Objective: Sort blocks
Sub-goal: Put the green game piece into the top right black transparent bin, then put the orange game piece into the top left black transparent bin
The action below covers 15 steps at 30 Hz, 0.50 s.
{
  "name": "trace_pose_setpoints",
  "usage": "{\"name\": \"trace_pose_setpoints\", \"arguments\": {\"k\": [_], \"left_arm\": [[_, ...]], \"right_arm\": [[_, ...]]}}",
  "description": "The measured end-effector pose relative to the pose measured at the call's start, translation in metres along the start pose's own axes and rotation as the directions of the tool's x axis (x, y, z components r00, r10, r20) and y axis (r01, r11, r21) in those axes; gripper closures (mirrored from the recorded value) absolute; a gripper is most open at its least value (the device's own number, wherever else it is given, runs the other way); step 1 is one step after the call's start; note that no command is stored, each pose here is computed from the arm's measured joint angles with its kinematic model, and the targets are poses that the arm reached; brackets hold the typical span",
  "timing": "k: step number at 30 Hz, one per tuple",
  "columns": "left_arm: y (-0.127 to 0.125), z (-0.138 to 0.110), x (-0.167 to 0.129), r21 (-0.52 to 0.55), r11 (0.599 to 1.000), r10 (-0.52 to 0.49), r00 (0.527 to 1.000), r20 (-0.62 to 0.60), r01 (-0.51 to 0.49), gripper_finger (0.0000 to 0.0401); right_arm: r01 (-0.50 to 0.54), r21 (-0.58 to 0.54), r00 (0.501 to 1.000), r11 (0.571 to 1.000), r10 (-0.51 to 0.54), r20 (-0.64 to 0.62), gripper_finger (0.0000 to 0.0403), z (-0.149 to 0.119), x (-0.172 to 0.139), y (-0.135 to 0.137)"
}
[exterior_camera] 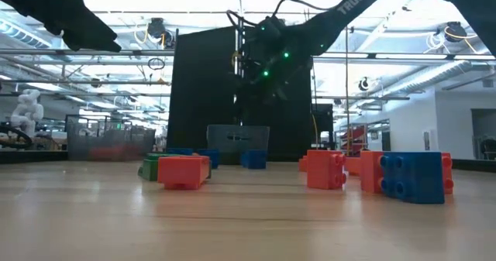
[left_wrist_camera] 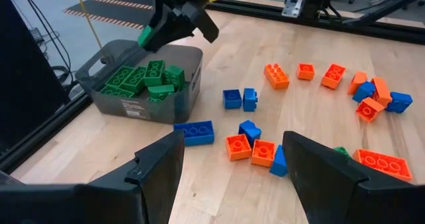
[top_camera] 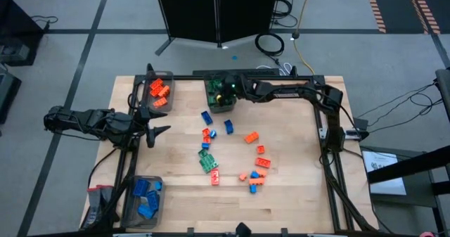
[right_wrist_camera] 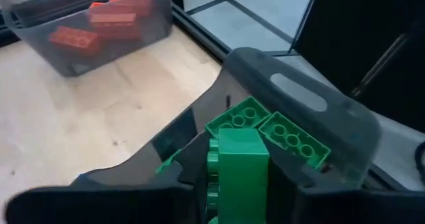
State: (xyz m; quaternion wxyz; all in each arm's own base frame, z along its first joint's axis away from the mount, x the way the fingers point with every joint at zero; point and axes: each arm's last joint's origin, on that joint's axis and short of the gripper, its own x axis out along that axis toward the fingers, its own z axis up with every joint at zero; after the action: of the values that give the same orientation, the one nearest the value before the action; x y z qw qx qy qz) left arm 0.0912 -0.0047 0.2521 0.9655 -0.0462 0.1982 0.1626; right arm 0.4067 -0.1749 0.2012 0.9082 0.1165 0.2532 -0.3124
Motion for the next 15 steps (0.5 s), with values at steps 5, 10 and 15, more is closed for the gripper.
{"name": "trace_pose_setpoints", "arguments": {"k": [5,10,15], "left_arm": [[0.000,0.000,0.000,0.000,1.000,0.000,1.000,0.000,0.000,0.0146],[0.000,0.000,0.000,0.000,1.000,0.000,1.000,0.000,0.000,0.0146],[0.000,0.000,0.000,0.001,1.000,0.000,1.000,0.000,0.000,0.0146]], "right_arm": [[-0.007,-0.001,1.000,1.000,0.007,0.001,0.0214,0.000,0.000,0.001],[-0.055,-0.044,0.998,0.998,0.054,-0.011,0.0171,0.001,-0.002,0.002],[-0.344,-0.156,0.936,0.926,0.327,-0.128,0.0169,0.010,-0.035,0.014]]}}
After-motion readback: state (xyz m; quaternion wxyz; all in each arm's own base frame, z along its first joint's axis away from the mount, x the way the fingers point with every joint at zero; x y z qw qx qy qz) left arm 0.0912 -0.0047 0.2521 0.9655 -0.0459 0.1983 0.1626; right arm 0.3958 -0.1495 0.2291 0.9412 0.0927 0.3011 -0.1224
